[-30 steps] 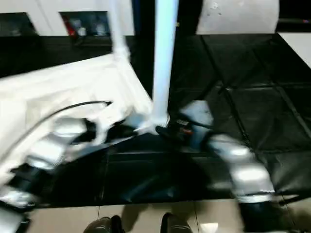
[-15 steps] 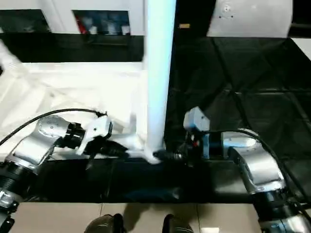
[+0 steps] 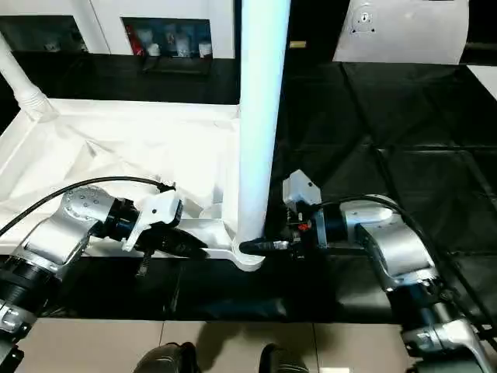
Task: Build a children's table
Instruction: Rotate leg to tighten
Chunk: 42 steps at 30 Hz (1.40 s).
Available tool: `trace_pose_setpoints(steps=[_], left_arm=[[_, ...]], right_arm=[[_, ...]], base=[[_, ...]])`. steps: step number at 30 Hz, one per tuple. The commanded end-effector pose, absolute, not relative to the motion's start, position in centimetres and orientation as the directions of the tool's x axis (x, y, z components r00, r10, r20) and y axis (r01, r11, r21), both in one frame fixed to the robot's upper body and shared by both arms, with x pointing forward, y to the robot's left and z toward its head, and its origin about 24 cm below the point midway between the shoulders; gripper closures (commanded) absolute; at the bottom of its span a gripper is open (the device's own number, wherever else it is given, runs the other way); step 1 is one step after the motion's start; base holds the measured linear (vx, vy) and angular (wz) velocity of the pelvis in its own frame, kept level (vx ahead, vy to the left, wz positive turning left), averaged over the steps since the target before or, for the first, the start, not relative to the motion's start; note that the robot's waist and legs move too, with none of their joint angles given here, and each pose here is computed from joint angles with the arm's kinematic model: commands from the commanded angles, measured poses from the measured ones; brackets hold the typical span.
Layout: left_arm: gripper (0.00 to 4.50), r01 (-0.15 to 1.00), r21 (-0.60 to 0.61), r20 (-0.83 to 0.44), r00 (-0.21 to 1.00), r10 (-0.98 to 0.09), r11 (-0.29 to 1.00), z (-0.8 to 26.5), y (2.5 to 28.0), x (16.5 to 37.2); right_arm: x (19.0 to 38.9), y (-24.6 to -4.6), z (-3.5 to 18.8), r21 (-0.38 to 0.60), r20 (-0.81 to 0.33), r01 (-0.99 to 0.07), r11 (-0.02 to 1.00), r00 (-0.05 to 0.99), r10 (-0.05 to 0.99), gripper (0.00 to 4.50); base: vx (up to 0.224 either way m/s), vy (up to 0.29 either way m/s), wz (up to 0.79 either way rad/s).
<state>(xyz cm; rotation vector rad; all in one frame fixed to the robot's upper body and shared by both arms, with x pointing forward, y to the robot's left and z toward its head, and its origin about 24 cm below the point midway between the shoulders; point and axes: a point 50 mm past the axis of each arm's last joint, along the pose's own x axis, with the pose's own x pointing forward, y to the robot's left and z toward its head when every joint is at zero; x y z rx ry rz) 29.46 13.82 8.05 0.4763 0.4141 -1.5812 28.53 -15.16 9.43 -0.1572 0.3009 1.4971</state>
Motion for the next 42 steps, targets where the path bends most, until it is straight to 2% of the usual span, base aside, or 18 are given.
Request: trace_pose_setpoints(steps=[1, 8, 10, 11, 13, 17, 18, 20, 21, 23, 26, 28, 31, 32, 35, 38, 41, 42], left_arm=[[4.5, 0.989, 0.027, -0.54, -0.11, -0.835, -0.148, 8.5, 13.1, 29.2], [4.5, 0.992, 0.025, -0.534, -0.089, -0.841, -0.121, 8.3, 13.0, 29.2], [4.5, 0.999, 0.011, -0.518, -0.023, -0.855, -0.034, 8.4, 12.6, 29.5], [4.5, 0.999, 0.011, -0.518, -0.023, -0.855, -0.034, 8.4, 12.6, 29.5], [4.5, 0.998, 0.012, -0.503, 0.053, -0.863, 0.055, 8.4, 11.9, 29.8], [4.5, 0.978, -0.006, -0.424, 0.188, -0.886, 0.21, 8.8, 9.3, 30.4], [4.5, 0.974, -0.009, -0.422, 0.201, -0.884, 0.226, 8.8, 9.0, 30.5], [4.5, 0.954, -0.009, -0.419, 0.268, -0.868, 0.299, 8.7, 7.9, 30.8], [4.5, 0.925, -0.009, -0.415, 0.343, -0.843, 0.38, 8.6, 7.0, 31.3], [4.5, 0.888, -0.02, -0.398, 0.415, -0.818, 0.46, 8.6, 6.0, 31.7], [4.5, 0.842, -0.003, -0.389, 0.496, -0.776, 0.54, 8.7, 5.2, 32.4], [4.5, 0.818, 0.019, -0.389, 0.536, -0.749, 0.575, 8.8, 4.7, 32.6], [4.5, 0.83, 0.057, -0.391, 0.53, -0.752, 0.555, 8.9, 4.5, 32.6], [4.5, 0.836, 0.072, -0.394, 0.525, -0.754, 0.544, 8.9, 4.5, 32.5], [4.5, 0.844, 0.071, -0.412, 0.51, -0.756, 0.531, 8.6, 5.3, 32.3], [4.5, 0.863, 0.072, -0.427, 0.48, -0.766, 0.501, 8.3, 6.6, 32.0], [4.5, 0.888, 0.084, -0.433, 0.442, -0.786, 0.453, 8.1, 7.7, 31.7], [4.5, 0.9, 0.085, -0.437, 0.42, -0.796, 0.428, 8.0, 8.1, 31.6]], right_arm=[[28.8, -15.0, 9.7, 0.064, -0.302, -0.996, 0.064, 0.042, 0.952, 2.23], [28.2, -14.7, 9.5, 0.107, -0.293, -0.994, 0.034, 0.001, 0.956, 2.48], [27.4, -14.4, 9.4, 0.158, -0.258, -0.987, 0.028, -0.014, 0.966, 2.48], [27.4, -14.4, 9.4, 0.158, -0.258, -0.987, 0.028, -0.014, 0.966, 2.49], [26.7, -13.6, 9.4, 0.182, -0.23, -0.981, 0.067, 0.024, 0.973, 2.5], [26.8, -10.5, 8.2, 0.176, -0.24, -0.939, 0.295, 0.249, 0.938, 2.5], [26.9, -10.1, 8.1, 0.179, -0.239, -0.929, 0.324, 0.278, 0.93, 2.5], [27.5, -8.4, 7.8, 0.206, -0.235, -0.873, 0.441, 0.394, 0.889, 2.5], [28.0, -7.1, 7.4, 0.239, -0.267, -0.8, 0.55, 0.49, 0.83, 2.5], [28.7, -6.0, 7.1, 0.231, -0.29, -0.722, 0.652, 0.589, 0.754, 2.51], [29.4, -5.1, 7.0, 0.227, -0.304, -0.623, 0.748, 0.685, 0.663, 2.51], [29.8, -4.5, 7.0, 0.272, -0.29, -0.562, 0.781, 0.726, 0.624, 2.51], [29.8, -4.7, 7.4, 0.224, -0.272, -0.573, 0.788, 0.74, 0.615, 2.51], [29.8, -4.8, 7.5, 0.191, -0.27, -0.574, 0.797, 0.749, 0.604, 1.82], [29.8, -6.0, 7.6, 0.168, -0.233, -0.577, 0.799, 0.764, 0.601, 1.82], [29.8, -8.4, 7.9, 0.125, -0.179, -0.613, 0.78, 0.76, 0.625, 1.42], [29.6, -10.5, 8.5, 0.075, -0.144, -0.677, 0.732, 0.719, 0.68, 1.23], [29.5, -11.3, 8.8, 0.048, -0.138, -0.704, 0.708, 0.698, 0.703, 0.96]], base=[[0.0, 0.0, 0.0], [0.0, 0.0, 0.0], [0.0, 0.0, 0.0], [0.0, 0.0, 0.0], [0.0, 0.0, 0.0], [0.0, 0.0, 0.0], [0.0, 0.0, 0.0], [0.0, 0.0, 0.0], [0.0, 0.0, 0.0], [0.0, 0.0, 0.0], [0.0, 0.0, 0.0], [0.0, 0.0, 0.0], [0.0, 0.0, 0.0], [0.0, 0.0, 0.0], [0.0, 0.0, 0.0], [0.0, 0.0, 0.0], [0.0, 0.0, 0.0], [0.0, 0.0, 0.0]])
